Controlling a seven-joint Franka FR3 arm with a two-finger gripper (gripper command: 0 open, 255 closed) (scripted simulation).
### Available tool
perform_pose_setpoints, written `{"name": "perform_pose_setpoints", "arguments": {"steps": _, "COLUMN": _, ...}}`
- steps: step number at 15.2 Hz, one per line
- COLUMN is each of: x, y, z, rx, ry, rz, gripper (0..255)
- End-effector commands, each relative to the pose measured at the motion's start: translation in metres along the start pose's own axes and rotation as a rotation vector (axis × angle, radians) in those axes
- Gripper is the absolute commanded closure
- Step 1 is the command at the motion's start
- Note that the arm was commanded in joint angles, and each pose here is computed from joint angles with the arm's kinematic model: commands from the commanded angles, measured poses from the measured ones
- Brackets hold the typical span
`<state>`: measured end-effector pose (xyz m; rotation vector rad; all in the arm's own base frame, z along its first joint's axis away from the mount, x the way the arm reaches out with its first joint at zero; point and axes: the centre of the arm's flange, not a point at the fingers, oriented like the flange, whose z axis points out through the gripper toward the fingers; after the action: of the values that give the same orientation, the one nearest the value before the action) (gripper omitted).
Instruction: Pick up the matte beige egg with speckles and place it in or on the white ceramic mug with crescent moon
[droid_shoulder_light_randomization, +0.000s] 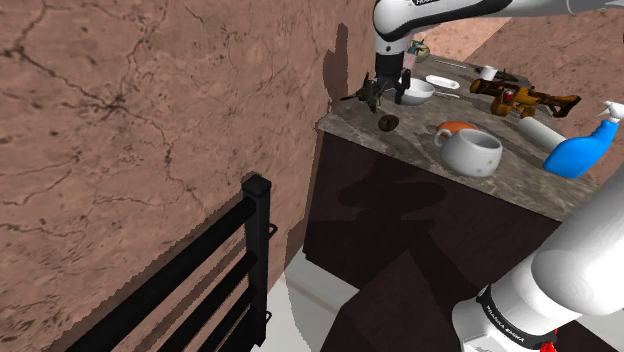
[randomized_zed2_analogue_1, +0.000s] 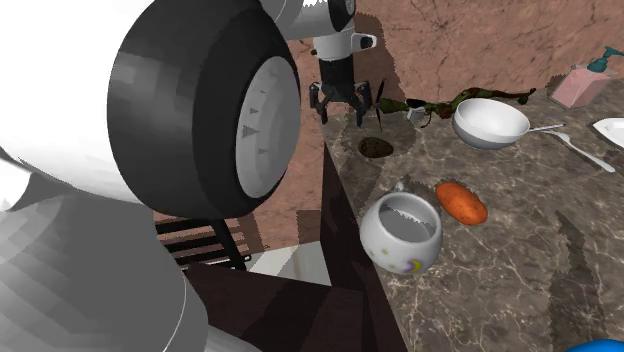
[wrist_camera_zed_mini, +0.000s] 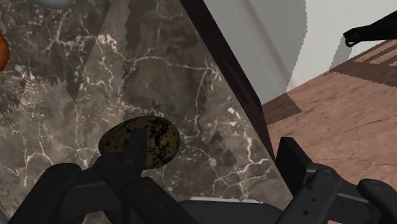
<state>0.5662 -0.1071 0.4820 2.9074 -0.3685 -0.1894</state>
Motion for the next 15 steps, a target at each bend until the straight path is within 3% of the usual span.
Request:
{"name": "perform_pose_setpoints", "arguments": {"steps": 1, "x": 0.027, "y": 0.007, "z": 0.005, "rx": -0.018, "ry": -0.003, "rz": 0.020, "gripper": 0}}
{"name": "perform_pose_setpoints", "arguments": {"steps": 9, "x": 0.031, "y": 0.010, "z": 0.046, "rx": -0.021, "ry": -0.003, "rz": 0.024, "gripper": 0}}
{"name": "perform_pose_setpoints", "arguments": {"steps": 15, "x": 0.031, "y": 0.010, "z": 0.046, "rx": -0.021, "ry": -0.003, "rz": 0.024, "gripper": 0}}
